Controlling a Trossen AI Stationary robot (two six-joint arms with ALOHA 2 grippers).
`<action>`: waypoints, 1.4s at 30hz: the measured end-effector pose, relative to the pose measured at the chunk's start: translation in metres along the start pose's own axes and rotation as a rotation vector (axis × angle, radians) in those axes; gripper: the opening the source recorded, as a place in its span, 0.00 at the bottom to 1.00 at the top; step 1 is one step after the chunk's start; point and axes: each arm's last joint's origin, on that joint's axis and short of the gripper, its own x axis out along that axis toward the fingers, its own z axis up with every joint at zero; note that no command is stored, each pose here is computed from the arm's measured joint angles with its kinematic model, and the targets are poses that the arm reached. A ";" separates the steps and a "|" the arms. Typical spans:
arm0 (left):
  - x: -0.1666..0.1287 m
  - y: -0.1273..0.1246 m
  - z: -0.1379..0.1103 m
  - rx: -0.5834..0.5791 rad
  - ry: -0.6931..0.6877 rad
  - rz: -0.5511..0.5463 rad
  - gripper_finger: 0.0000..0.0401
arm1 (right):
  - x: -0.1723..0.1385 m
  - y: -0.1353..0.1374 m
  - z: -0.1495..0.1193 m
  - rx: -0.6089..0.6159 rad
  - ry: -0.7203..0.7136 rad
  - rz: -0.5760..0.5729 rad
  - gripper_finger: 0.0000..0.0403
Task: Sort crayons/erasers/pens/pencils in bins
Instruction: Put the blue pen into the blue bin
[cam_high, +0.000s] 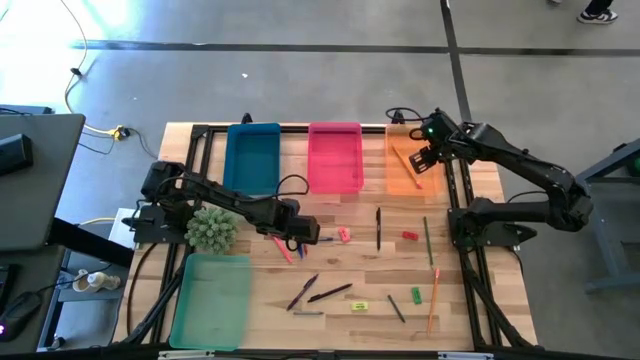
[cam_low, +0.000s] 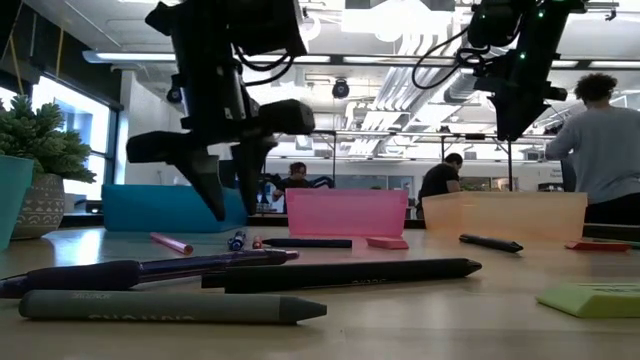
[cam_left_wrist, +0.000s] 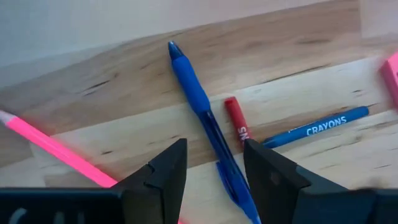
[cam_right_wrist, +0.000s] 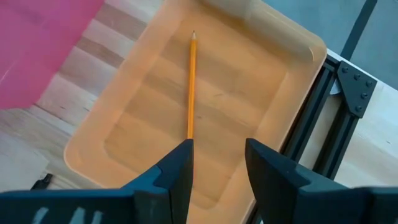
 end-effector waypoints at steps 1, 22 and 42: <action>0.002 -0.001 0.000 0.000 -0.002 -0.003 0.36 | 0.000 0.000 0.000 -0.005 0.000 0.000 0.34; 0.026 -0.001 -0.007 0.013 0.016 0.071 0.33 | 0.000 0.000 0.000 -0.017 0.002 -0.001 0.34; 0.034 0.002 -0.014 -0.005 -0.068 0.118 0.31 | 0.000 0.000 0.000 -0.035 0.005 0.002 0.34</action>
